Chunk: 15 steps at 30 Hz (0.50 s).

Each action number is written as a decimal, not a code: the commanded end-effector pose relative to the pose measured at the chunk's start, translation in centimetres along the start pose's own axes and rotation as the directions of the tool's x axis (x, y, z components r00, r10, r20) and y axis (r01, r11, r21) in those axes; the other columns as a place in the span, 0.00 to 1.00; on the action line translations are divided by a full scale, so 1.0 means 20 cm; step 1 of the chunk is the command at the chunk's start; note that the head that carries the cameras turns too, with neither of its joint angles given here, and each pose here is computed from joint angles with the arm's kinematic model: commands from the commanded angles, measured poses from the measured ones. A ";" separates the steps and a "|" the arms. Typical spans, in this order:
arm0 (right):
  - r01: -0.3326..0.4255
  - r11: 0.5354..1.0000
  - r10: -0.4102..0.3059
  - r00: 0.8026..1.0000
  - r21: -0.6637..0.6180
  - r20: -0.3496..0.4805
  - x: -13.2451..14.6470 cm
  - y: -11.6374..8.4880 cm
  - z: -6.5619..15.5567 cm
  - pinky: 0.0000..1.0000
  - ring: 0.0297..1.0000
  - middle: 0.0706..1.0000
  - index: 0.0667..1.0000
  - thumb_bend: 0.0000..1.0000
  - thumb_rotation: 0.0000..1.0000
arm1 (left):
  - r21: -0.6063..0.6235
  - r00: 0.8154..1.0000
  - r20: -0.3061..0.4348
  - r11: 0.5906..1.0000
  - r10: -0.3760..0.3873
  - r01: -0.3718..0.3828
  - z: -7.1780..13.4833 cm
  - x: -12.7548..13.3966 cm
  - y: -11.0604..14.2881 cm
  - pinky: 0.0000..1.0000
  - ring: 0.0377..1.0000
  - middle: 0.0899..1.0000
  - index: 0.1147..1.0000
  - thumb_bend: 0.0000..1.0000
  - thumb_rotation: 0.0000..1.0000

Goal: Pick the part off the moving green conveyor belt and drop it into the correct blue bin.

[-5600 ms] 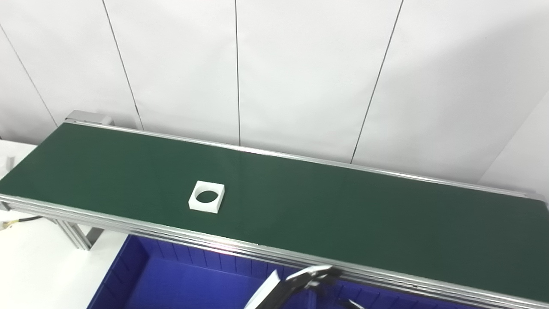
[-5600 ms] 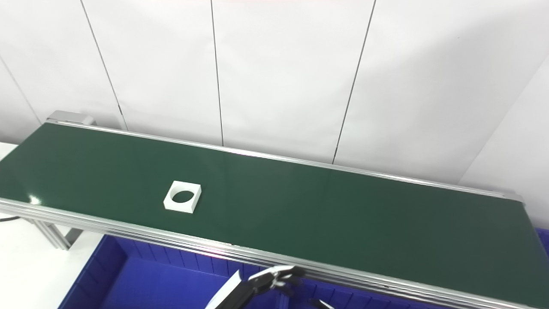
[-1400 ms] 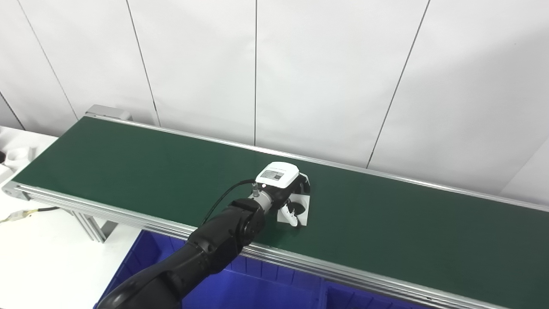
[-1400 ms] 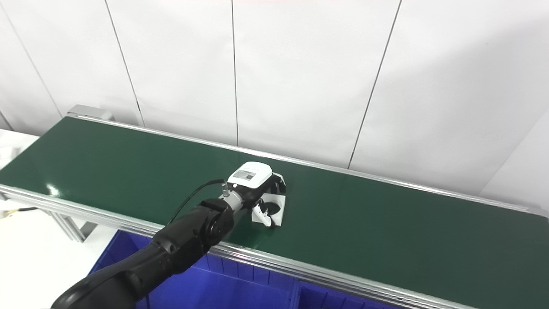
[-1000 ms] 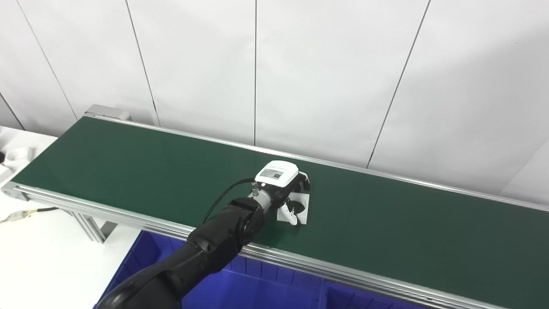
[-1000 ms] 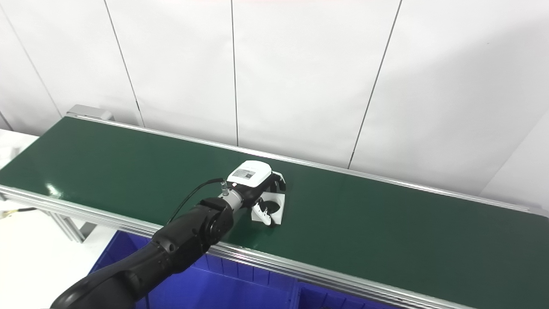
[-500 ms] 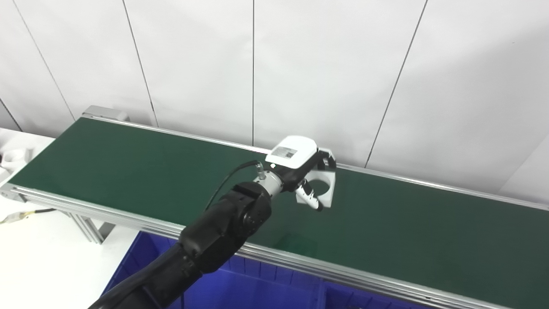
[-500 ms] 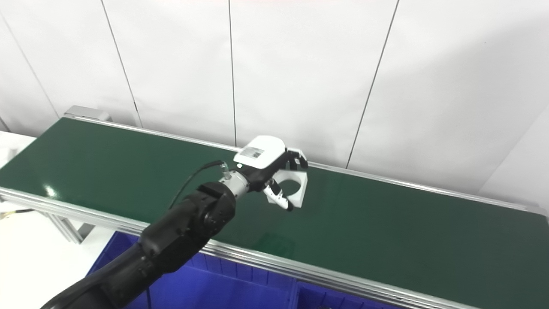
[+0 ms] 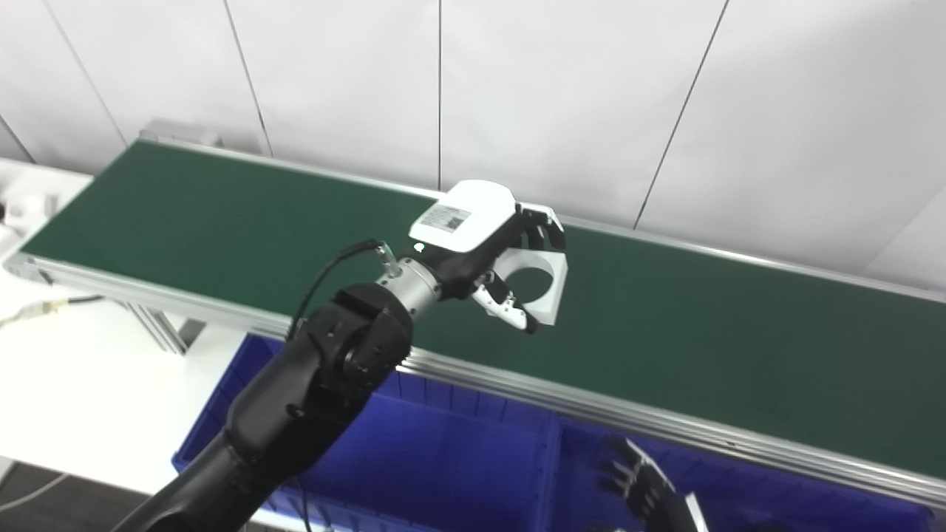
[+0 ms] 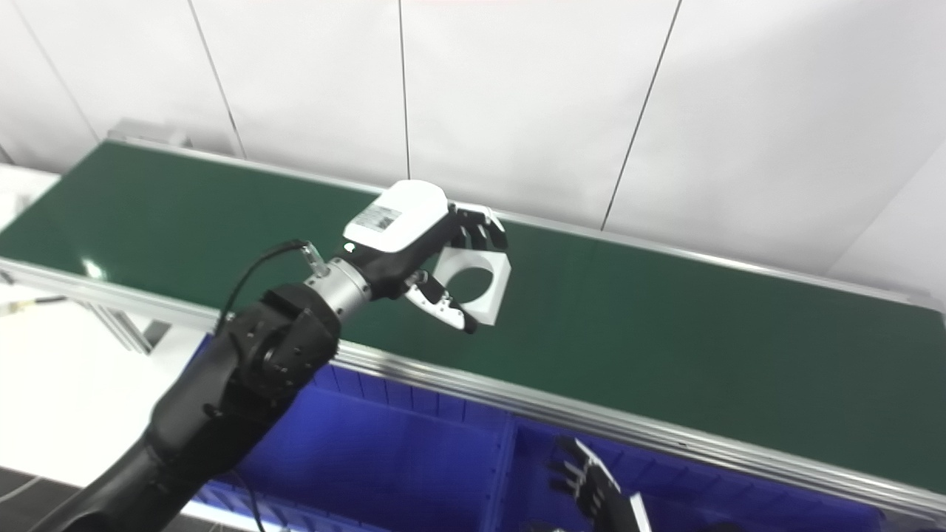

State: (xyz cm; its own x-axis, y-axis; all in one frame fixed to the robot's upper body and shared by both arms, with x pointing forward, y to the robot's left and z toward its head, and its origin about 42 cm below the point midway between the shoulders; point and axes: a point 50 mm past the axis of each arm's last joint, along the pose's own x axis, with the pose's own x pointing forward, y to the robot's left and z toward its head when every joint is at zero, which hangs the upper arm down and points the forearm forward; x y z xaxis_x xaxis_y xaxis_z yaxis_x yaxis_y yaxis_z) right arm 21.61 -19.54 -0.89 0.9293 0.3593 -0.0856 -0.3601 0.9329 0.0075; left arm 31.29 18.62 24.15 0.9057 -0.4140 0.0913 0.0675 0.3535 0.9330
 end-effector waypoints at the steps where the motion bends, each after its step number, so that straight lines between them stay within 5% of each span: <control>1: -0.004 1.000 0.005 0.995 -0.014 0.098 0.02 -0.01 0.08 0.72 0.79 0.87 0.81 0.94 0.33 | 0.013 1.000 0.002 1.000 0.008 -0.008 0.01 -0.06 0.00 0.39 0.40 0.50 0.59 0.50 0.00; 15: -0.009 0.999 0.016 0.989 -0.048 0.147 0.03 0.01 0.15 0.72 0.78 0.87 0.80 0.92 0.32 | -0.026 0.973 -0.115 0.979 -0.202 0.200 -0.11 -0.36 -0.37 0.45 0.41 0.50 0.59 0.50 0.00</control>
State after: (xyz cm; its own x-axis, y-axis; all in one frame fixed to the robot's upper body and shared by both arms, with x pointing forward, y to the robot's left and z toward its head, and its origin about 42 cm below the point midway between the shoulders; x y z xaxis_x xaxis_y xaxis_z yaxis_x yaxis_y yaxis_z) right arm 21.79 -19.16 0.78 0.9287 0.3701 -0.0246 -0.3706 0.9286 -0.0185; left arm 25.20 20.59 15.65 0.9119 -0.3741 -0.1690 0.2911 0.2993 0.9087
